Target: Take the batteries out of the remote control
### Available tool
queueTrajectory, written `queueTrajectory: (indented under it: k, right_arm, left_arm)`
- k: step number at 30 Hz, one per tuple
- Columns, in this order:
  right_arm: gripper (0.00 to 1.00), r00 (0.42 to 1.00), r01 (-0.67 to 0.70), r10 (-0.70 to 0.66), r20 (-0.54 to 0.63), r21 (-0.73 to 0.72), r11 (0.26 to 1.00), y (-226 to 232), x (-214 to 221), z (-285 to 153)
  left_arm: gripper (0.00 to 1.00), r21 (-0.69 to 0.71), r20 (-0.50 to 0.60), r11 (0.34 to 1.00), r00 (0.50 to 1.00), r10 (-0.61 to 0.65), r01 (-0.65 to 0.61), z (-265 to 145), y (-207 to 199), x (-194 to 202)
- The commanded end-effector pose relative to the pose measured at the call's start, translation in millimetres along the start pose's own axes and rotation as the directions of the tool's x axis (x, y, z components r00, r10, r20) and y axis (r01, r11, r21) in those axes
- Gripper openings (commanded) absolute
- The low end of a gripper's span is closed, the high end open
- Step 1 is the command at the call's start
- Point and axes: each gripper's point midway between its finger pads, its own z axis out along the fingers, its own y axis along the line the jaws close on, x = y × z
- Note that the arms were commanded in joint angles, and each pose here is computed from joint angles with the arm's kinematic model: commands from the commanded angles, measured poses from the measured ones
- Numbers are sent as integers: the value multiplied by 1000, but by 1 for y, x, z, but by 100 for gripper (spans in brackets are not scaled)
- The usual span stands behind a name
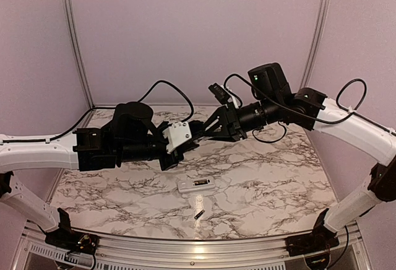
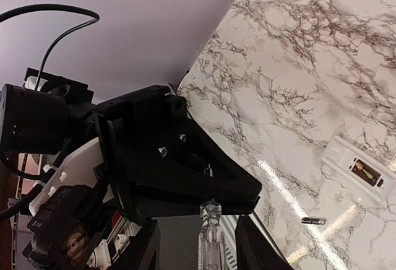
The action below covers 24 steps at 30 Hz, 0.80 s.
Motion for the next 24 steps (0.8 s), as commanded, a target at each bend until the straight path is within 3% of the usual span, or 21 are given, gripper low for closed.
queueTrajectory:
  k: [1,8,24]
  right_arm:
    - [40,1000,-11,11,-10,-3,1000,6,6,-4]
    - [32,1000,-19,19,-24,-7,1000,5,7,4]
    - [28,999,-25,25,-42,0,1000,3,11,16]
  left_arm:
    - [0,-14,18,1000,1000,-22,23,1,3,-7]
    - [0,-8,13,999,999,-34,35,1,1,-5]
    - [0,-5,9,999,999,-34,34,-7,1,-5]
